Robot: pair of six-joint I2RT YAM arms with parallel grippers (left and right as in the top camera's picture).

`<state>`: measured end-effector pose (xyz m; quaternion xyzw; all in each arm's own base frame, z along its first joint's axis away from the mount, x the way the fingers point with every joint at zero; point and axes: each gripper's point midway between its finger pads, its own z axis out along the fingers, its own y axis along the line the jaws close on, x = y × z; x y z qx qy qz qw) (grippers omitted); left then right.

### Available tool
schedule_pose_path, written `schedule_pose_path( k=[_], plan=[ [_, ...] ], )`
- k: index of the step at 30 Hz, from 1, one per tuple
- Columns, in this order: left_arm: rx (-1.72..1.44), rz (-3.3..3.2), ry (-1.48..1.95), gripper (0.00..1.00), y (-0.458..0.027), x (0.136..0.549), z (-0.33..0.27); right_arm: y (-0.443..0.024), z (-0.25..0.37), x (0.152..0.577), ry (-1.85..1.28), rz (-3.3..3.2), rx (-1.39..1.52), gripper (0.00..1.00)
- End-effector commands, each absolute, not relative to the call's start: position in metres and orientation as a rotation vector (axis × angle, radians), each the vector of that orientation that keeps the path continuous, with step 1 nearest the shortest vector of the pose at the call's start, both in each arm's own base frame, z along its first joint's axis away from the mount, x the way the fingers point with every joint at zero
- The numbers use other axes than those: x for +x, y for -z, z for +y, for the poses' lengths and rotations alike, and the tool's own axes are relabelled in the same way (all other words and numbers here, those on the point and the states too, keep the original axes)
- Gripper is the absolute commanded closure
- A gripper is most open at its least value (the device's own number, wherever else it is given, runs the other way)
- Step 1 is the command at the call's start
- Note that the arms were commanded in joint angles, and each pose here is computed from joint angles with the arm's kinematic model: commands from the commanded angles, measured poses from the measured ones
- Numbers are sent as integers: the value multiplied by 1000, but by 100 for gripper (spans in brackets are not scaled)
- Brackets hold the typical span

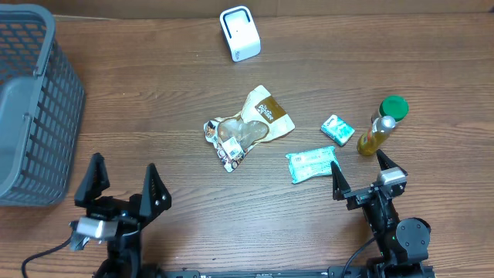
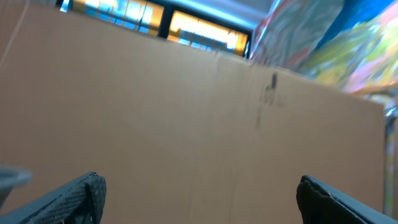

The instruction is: Scan the item barcode

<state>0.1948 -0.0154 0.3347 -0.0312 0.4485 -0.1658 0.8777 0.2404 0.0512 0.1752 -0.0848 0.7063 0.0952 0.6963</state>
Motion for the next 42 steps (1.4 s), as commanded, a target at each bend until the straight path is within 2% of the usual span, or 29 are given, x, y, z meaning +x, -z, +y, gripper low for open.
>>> schedule_pose_path(
  k=[1, 5, 9, 17, 42],
  plan=[
    [-117, 995, 304, 0, -308, 207, -7, -173, 50, 241, -213, 1574, -184, 0],
    [-176, 1130, 246, 0, -277, 224, 3, -173, 50, 241, -213, 1574, -184, 0],
    [-151, 1369, 154, 0, -222, 242, 3, -173, 50, 241, -213, 1574, -184, 0],
    [-67, 1648, 35, 0, -155, 246, 4, -173, 50, 241, -213, 1574, -184, 0],
    [-38, 1647, 21, 0, -156, 246, 2, -173, 50, 241, -213, 1574, -184, 0]
  ],
)
